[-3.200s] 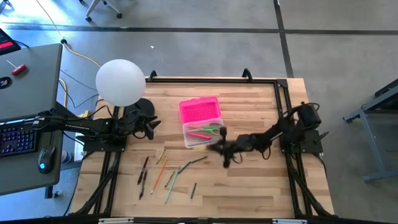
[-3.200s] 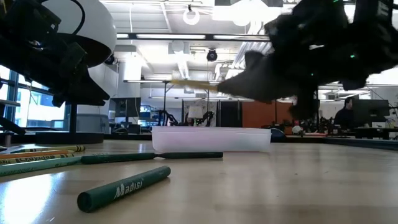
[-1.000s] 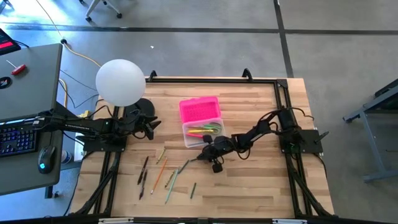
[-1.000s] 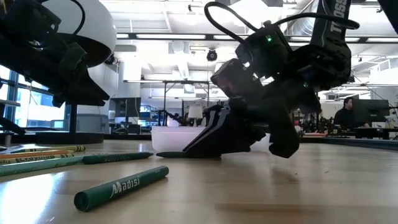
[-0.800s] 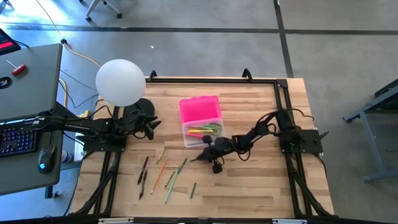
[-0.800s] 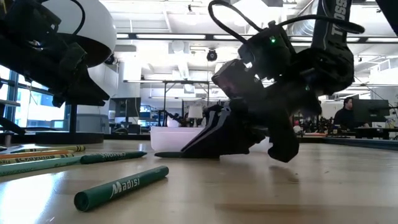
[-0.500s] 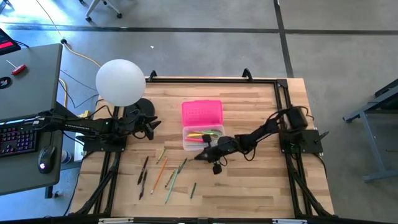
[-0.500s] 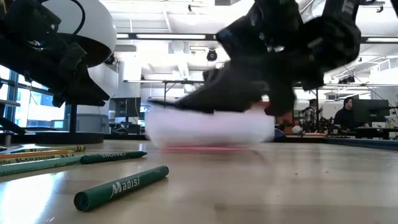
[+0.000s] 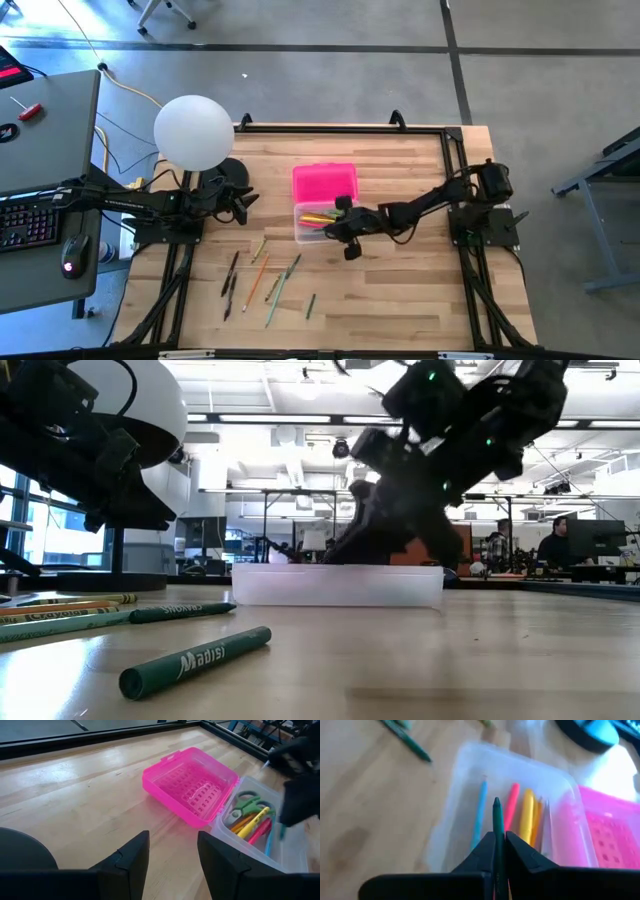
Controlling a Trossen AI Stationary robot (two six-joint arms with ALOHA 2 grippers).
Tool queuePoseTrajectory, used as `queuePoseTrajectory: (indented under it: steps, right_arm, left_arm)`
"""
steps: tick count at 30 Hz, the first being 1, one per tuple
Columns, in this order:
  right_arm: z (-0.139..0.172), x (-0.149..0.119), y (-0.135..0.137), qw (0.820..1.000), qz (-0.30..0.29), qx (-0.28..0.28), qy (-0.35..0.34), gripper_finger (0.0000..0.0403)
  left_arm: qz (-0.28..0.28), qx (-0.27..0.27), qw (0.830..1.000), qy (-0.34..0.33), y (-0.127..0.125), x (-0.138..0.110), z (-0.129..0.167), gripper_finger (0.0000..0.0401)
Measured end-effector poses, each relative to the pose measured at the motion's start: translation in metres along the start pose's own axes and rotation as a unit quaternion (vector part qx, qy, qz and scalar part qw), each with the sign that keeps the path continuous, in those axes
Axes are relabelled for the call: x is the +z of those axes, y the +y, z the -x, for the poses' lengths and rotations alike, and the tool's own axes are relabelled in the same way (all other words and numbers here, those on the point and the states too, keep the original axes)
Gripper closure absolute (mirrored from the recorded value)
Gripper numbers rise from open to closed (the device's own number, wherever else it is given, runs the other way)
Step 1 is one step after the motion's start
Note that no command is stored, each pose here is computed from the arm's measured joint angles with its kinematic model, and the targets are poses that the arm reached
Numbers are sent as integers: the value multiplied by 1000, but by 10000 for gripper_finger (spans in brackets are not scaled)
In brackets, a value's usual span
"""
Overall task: Pick & place school supplies into a supply box
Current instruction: Put the right dark green crayon into the pink supply box
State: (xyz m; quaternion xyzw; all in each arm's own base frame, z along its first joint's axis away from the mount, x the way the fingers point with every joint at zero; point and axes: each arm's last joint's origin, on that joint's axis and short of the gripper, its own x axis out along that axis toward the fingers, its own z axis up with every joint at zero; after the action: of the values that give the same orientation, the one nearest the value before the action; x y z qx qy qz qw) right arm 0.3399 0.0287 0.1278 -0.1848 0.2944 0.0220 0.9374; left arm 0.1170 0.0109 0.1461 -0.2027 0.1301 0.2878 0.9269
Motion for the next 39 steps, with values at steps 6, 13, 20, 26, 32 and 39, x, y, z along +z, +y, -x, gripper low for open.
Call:
queuePoseTrajectory:
  steps: [6,13,20,26,32,39]
  right_arm:
    - [-3,-5,-11,999,-40,0,1,380]
    - [-2,4,-11,998,-47,-13,-39,337]
    - [4,26,8,982,3,94,-162,310]
    - [12,42,35,954,8,205,-217,313]
    - [3,58,62,955,20,196,-221,326]
    - [-33,69,81,944,37,253,-207,332]
  left_arm:
    - [2,0,1000,0,0,0,0,203]
    - [2,-3,1000,2,0,0,0,203]
    - [2,-9,1000,5,-1,0,0,203]
    - [2,-12,1000,7,-1,0,0,203]
    - [3,-30,999,18,-2,-1,0,203]
    - [1,-29,999,18,-2,-1,0,203]
